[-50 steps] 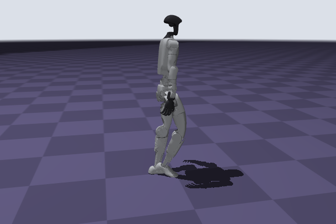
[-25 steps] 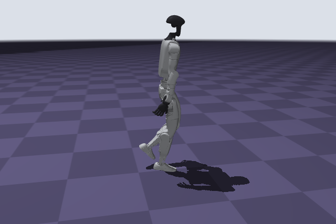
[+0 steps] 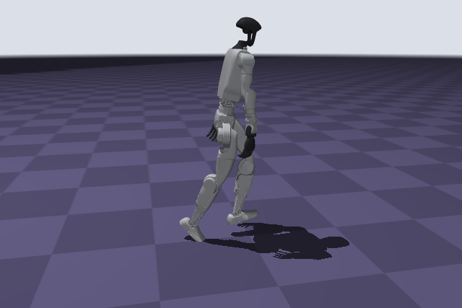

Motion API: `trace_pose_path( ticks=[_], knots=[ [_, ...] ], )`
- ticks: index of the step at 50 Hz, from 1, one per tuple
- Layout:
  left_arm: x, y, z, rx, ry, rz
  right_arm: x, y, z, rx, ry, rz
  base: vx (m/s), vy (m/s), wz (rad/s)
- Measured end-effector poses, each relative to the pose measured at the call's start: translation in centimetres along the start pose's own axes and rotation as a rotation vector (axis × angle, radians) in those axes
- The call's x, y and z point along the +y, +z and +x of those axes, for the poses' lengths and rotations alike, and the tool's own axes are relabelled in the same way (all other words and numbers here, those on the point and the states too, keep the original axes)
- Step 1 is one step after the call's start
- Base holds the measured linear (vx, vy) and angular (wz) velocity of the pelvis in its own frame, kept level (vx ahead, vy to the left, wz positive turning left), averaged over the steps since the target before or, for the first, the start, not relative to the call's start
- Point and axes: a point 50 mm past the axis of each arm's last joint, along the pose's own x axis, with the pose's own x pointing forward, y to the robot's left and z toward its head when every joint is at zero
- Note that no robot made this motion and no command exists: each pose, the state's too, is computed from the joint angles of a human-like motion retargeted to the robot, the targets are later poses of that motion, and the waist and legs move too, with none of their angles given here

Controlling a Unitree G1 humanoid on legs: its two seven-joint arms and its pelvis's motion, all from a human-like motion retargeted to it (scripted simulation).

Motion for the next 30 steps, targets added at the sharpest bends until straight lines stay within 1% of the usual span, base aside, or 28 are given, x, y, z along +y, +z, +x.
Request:
trace_pose_path(
  ticks=[6,10,15,19,23,25,28,30],
  knots=[
    [2.6,3.5,-0.8,-0.162,0.114,-0.147,0.4,-2.4,0.2,0.08,0.028,-0.016,0.37,0.13,-0.05],
    [4.2,5.1,-1.5,-0.222,0.168,-0.23,1.0,-3.8,0.3,0.123,0.043,0.057,0.28,0.08,0.47],
    [6.0,7.7,-2.7,-0.346,0.194,-0.234,2.2,-6.1,0.5,0.162,0.104,0.151,0.31,0.04,0.1],
    [7.1,8.8,-3.6,-0.416,0.277,-0.184,3.4,-8.6,0.2,0.263,0.16,0.182,0.37,-0.12,0.44],
    [6.9,7.9,-3.3,-0.389,0.309,-0.141,5.1,-10.7,-0.1,0.355,0.204,0.197,0.4,-0.22,0.11],
    [5.9,6.8,-2.6,-0.345,0.313,-0.138,5.5,-11.3,-0.3,0.386,0.198,0.222,0.46,-0.32,0.35],
    [3.5,3.6,-1.1,-0.185,0.297,-0.226,5.7,-11.5,-0.3,0.409,0.139,0.24,0.49,-0.25,-0.39],
    [1.6,1.4,-0.3,-0.086,0.244,-0.302,5.7,-10.8,-0.1,0.39,0.093,0.25,0.44,-0.08,-0.58]
  ],
)
